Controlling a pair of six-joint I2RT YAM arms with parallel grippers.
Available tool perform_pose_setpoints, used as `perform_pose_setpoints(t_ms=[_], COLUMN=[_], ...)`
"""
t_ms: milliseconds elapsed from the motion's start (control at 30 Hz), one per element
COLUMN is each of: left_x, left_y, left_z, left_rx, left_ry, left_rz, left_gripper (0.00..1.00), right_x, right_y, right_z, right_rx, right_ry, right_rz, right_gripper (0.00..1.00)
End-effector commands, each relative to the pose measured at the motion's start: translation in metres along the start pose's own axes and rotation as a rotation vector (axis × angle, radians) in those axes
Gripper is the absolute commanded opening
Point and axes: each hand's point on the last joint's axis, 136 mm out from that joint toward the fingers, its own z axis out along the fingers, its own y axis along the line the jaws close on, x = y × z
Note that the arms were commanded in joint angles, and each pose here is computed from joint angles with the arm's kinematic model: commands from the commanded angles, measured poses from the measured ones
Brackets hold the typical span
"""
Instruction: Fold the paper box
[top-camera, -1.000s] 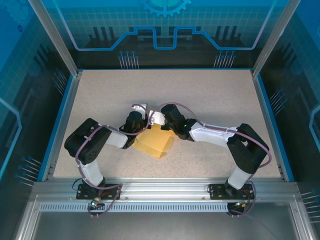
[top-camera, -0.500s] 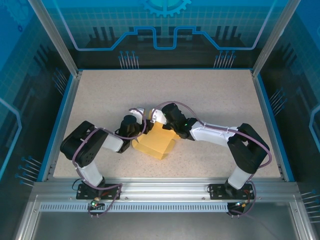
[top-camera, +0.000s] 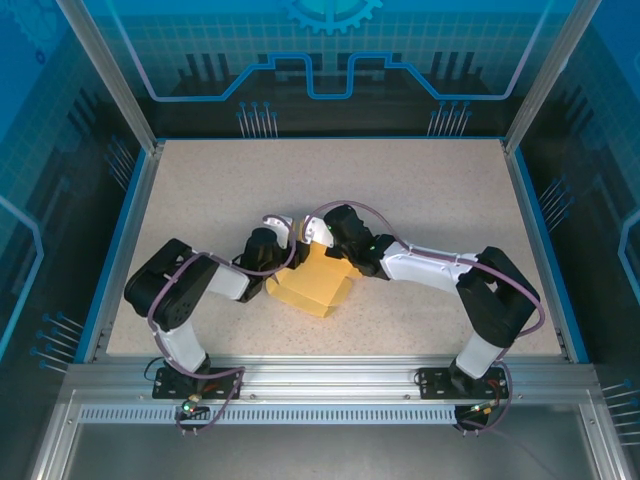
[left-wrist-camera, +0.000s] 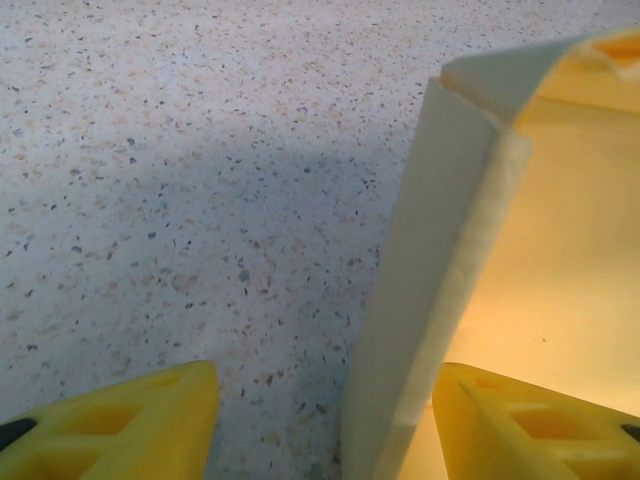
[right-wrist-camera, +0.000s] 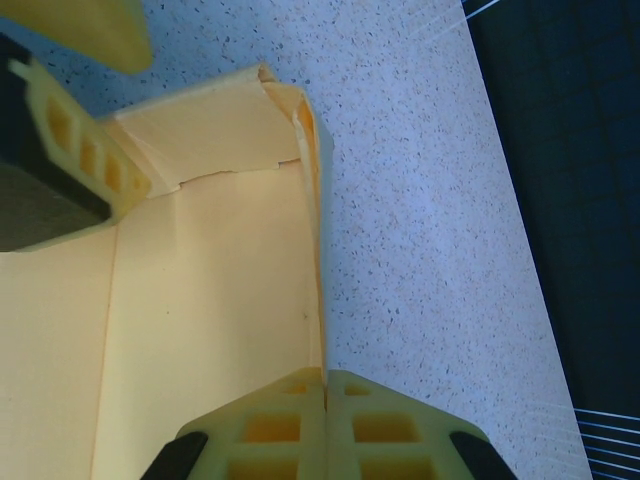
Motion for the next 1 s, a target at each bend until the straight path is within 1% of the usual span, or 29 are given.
perform_pose_setpoints(t_ms=[0,233,400,600,733,833,967], left_x=[-0.001,0.003,0.0,-0.009,-0.01,-0.009,-0.011], left_y=[0.008,0.014,0.022,0.033,0.044,0.051,0.053], left_z=[0.008,0.017,0.02,0.02,0.017,0.015,0.013], left_rx=[-0.039,-0.067,-0.113,-0.189,-0.274,-0.325,-0.339], left_ry=[0.006,0.012,-0.011,-0.04,-0.048,-0.053,-0.068], left_rz=[0.012,0.02,0.008,0.008,0.008,0.002,-0.015], left_gripper=[0.58,0.53,0.5,0.4,0.33,0.29,0.25], right_x=[-0.008,-0.008,-0.01,-0.009,-0.008,-0.008,-0.008], right_y=[-0.013,-0.011,-0.008,-0.008,-0.006,-0.003,-0.002], right_z=[-0.01,-0.009,-0.009,-0.009,-0.009,-0.009,-0.008], right_rx=[0.013,0.006,-0.008,-0.011,-0.018,-0.025,-0.023], right_ry=[-0.025,-0.027,-0.035,-0.031,-0.032,-0.032,-0.031], right_rz=[0.034,0.035,0.039,0.035,0.034,0.034,0.032], right_gripper=[0.0,0.0,0.0,0.0,0.0,0.0,0.0])
